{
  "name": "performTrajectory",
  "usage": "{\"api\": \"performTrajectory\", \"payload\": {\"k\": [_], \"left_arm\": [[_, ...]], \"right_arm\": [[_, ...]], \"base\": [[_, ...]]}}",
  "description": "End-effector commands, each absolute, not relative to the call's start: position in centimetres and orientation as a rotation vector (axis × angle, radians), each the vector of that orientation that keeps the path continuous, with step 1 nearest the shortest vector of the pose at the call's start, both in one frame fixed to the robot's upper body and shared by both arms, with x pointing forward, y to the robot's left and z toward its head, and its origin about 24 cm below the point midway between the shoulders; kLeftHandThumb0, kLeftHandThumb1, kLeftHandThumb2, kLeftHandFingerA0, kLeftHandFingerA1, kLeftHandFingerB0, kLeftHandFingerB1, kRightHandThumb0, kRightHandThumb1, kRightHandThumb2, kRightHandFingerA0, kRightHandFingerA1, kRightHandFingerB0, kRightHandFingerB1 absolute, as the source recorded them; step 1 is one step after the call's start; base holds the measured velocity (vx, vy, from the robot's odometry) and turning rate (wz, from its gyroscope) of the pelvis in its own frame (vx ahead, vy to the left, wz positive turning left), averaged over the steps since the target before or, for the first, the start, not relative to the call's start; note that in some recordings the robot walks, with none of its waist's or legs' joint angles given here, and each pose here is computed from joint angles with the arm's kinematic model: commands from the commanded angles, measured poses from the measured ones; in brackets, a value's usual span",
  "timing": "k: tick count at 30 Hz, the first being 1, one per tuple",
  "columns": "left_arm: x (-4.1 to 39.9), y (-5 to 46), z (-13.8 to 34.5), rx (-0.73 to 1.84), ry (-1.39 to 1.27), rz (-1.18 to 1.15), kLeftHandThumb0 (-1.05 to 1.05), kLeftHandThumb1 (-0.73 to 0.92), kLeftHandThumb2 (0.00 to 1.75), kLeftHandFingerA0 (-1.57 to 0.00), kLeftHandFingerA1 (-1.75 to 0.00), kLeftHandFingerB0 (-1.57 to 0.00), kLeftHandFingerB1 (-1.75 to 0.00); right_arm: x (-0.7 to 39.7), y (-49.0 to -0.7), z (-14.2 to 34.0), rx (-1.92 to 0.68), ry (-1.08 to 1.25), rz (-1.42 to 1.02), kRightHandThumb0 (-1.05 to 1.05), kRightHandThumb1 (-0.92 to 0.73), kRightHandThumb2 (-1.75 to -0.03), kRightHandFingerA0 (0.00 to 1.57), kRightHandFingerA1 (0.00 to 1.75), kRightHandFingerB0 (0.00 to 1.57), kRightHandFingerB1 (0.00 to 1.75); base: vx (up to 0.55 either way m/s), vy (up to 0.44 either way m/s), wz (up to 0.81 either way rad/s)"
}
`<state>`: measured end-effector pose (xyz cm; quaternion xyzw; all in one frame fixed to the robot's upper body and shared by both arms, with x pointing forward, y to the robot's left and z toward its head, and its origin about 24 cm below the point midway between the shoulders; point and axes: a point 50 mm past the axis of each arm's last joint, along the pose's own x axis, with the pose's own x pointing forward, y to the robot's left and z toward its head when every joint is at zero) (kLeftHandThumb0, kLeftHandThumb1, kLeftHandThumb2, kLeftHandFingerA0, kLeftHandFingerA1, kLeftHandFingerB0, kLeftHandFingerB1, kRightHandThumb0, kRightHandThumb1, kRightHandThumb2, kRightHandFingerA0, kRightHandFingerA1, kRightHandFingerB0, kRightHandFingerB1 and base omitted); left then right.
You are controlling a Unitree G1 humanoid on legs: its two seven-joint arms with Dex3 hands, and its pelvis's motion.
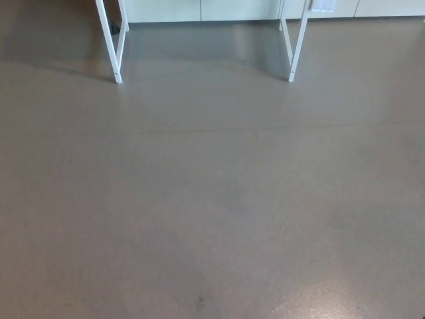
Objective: The robot walk towards a table in front and uses its left hand to pick up the pot from the base and pour water to the cup on the right hand side
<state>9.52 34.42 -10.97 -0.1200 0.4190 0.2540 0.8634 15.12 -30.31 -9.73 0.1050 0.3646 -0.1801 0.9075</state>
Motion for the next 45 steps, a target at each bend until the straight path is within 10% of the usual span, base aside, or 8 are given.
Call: {"api": "performTrajectory", "payload": {"k": [1,45], "left_arm": [[10.7,36.4,-9.2,-0.509,0.63,0.579,0.1,0.43,0.88,-0.31,-0.57,-0.22,-0.51],[13.6,36.6,-8.1,-0.502,0.575,0.498,0.06,0.45,0.89,-0.34,-0.58,-0.22,-0.51]], "right_arm": [[15.6,-30.6,-8.9,0.543,0.616,-0.4,-0.16,-0.78,-0.64,0.17,0.49,0.0,0.2],[16.6,-30.9,-8.1,0.579,0.572,-0.42,-0.22,-0.75,-0.62,0.16,0.44,0.0,0.26]], "base": [[0.0,-0.004,0.1],[0.25,0.042,0.03]]}}
